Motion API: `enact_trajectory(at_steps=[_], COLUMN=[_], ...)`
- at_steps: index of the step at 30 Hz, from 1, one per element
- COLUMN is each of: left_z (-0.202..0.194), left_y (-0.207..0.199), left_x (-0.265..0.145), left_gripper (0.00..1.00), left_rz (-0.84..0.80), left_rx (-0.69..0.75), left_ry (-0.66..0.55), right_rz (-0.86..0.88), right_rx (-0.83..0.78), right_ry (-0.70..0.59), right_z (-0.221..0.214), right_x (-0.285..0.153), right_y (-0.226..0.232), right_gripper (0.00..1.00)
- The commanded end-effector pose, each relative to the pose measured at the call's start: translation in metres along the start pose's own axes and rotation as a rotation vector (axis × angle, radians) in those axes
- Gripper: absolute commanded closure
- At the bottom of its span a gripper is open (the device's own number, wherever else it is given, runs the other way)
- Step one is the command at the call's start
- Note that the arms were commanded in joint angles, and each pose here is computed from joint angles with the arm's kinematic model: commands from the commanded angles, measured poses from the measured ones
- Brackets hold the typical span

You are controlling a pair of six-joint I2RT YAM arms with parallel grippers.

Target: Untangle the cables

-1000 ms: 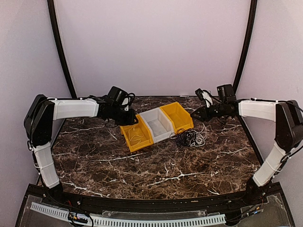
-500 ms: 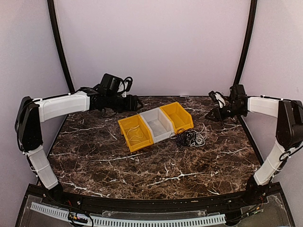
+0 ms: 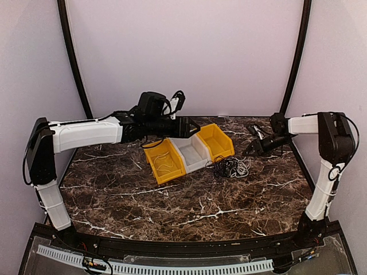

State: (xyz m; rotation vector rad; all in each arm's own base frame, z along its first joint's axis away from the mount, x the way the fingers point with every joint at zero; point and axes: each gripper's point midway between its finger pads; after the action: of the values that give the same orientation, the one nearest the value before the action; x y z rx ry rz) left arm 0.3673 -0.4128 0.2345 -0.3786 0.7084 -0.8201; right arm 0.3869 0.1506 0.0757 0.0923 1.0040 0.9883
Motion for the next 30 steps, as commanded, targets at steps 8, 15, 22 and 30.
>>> enact_trajectory(at_steps=[8, 15, 22, 30], left_z=[0.001, -0.021, -0.051, -0.065], left_y=[-0.022, -0.059, -0.082, -0.080], left_x=[0.021, 0.055, 0.093, 0.149], left_gripper=[0.39, 0.31, 0.23, 0.27], left_rz=[-0.128, -0.228, -0.285, -0.308], left_rx=[-0.012, 0.122, 0.276, 0.310], left_ry=[-0.044, -0.124, -0.191, -0.226], right_rz=[0.087, 0.187, 0.271, 0.317], right_rx=[-0.007, -0.123, -0.225, -0.272], right_ry=[-0.089, -0.146, -0.160, -0.169], right_z=[0.028, 0.034, 0.027, 0.031], right_x=[-0.011, -0.040, -0.051, -0.059], right_y=[0.019, 0.076, 0.129, 0.156], right_gripper=[1.00, 1.00, 1.00, 1.00])
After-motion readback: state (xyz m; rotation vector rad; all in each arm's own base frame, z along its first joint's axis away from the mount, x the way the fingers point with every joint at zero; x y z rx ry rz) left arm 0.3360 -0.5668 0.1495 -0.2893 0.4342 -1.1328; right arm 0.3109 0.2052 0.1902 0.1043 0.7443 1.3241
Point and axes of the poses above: each gripper's point midway between its finger pads, its own x axis out along the fingers, its own y axis along the line the jaws close on, z = x × y, and after that the axes turned 7 degrees about -x, right-handed
